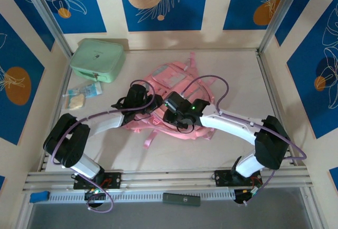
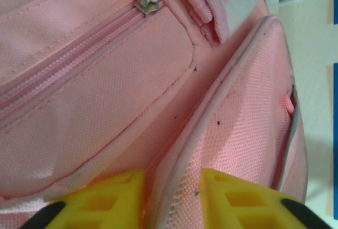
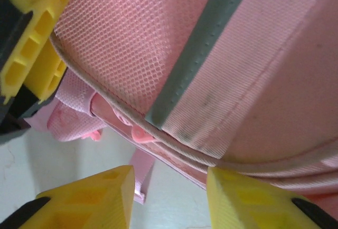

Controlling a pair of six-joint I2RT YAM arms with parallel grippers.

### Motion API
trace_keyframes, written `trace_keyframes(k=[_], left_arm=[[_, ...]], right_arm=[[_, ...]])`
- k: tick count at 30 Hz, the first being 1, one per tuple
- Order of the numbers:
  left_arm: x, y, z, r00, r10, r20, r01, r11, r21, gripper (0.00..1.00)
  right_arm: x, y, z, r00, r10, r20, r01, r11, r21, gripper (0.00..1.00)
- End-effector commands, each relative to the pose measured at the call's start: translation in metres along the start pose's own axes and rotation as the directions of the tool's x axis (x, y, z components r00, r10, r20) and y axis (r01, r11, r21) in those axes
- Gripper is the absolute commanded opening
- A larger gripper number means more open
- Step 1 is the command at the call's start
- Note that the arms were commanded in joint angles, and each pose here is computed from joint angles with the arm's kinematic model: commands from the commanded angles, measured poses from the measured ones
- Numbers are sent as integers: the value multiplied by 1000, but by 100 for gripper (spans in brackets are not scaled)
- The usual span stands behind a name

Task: Pack books, pencil case, and school supplies into a backpack

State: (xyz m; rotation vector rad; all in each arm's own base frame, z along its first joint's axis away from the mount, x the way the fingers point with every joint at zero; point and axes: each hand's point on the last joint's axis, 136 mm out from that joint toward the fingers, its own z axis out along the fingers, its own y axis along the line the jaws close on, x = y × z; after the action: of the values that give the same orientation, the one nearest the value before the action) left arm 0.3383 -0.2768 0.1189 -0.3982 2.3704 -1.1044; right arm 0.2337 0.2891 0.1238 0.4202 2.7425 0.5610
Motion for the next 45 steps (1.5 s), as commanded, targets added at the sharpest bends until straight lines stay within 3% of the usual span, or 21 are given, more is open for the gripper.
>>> trace_keyframes(k=[1,4,8,11,24,30,45], left_arm=[[2,-15,2,1000,-25,1,25,998,65,25],[7,-13,2,999,-42,-8,42,997,64,14],[10,-7,2,999,-44,-12,44,998,43,5],[12,-5,2,999,-49,-14,50,998,36,1],[11,-8,-2,999,-51,-8,51,998,40,0],[8,-4,-7,1000,-27,13,27,1000,0,0],[-49,26,-16,995,75,60,-65,985,-163,0]], right_arm=[[3,-5,15,995,98,14,-99,995,22,38],[4,1,18,992,117,37,-118,993,13,38],[-1,-12,23,979,176,102,-186,978,91,37],[-5,-8,28,975,185,125,-195,978,72,37],[-16,-4,43,971,141,191,-171,974,149,28],[-16,-14,35,974,96,206,-136,972,192,16],[2,-75,-6,967,-247,61,219,930,296,1]])
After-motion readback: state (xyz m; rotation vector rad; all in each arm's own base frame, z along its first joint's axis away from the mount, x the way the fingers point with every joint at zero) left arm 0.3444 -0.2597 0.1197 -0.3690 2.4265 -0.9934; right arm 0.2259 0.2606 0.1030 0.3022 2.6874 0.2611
